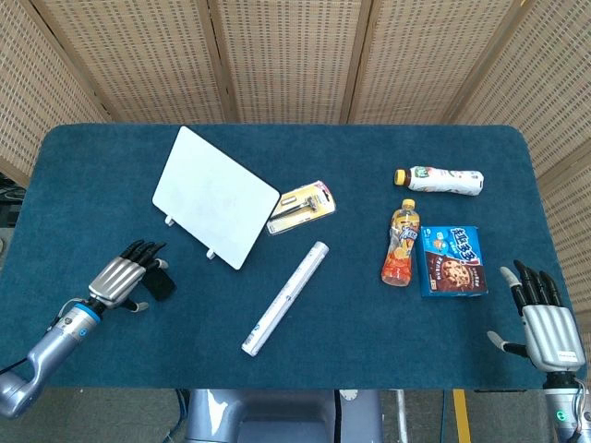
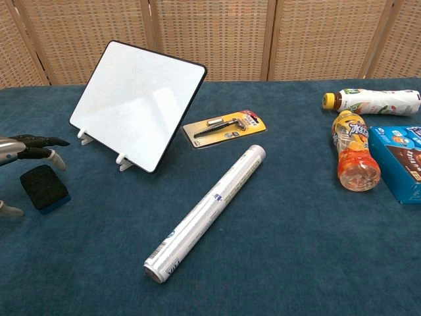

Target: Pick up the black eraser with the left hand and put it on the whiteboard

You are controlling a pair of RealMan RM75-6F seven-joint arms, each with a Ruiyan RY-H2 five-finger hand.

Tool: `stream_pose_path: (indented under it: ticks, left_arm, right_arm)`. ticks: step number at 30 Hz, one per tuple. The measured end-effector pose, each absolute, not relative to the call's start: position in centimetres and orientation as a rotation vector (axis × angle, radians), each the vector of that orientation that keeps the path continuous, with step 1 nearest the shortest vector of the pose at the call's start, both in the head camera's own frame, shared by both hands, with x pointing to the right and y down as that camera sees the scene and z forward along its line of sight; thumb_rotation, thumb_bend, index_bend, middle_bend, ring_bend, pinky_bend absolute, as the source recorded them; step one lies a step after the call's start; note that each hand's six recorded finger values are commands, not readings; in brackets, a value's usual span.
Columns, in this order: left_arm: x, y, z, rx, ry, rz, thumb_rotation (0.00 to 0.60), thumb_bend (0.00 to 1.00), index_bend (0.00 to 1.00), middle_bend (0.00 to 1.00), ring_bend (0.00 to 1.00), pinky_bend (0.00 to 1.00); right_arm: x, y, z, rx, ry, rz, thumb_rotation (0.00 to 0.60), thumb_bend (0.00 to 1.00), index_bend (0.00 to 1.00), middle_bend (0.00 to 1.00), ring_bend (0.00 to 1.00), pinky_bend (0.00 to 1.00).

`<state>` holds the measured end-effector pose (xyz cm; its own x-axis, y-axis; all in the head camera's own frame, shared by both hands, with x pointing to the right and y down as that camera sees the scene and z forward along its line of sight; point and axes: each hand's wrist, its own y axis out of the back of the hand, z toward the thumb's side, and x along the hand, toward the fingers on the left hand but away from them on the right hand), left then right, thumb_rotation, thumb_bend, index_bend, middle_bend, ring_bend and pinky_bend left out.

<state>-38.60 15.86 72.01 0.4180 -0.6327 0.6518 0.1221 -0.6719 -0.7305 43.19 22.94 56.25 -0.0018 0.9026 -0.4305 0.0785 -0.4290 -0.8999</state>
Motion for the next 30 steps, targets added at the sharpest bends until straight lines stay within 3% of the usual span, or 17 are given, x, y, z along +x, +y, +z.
stream_pose_path:
  ticks: [5,13,20,30]
  left_arm:
    - [-38.0,15.3,72.5,-1.936,0.417,-1.323,0.600,0.11,0.25,0.00,0.00,0.00]
    - [-37.3,15.0,73.0,-1.922,0.388,-1.343,0.600,0.19,0.35,0.00,0.00,0.00]
    - [-37.4,15.1,73.1,-1.905,0.388,-1.351,0.600,0.31,0.55,0.00,0.00,0.00]
    - [-37.3,14.1,71.4,-1.876,0.489,-1.277,0.600,0.31,0.56,0.00,0.00,0.00]
  right_arm:
    - [43.2,22.9,56.3,-1.585,-1.041,1.511,0.600,0.00,0.00,0.00,0.00,0.00]
    - [43.4,22.9,56.3,-1.590,-1.047,1.516,0.600,0.00,0.00,0.00,0.00,0.00]
    - [43.4,22.9,56.3,-1.598,-1.055,1.513,0.600,0.00,0.00,0.00,0.00,0.00]
    - [43.4,22.9,56.3,-1.599,-1.057,1.514,0.600,0.00,0.00,0.00,0.00,0.00]
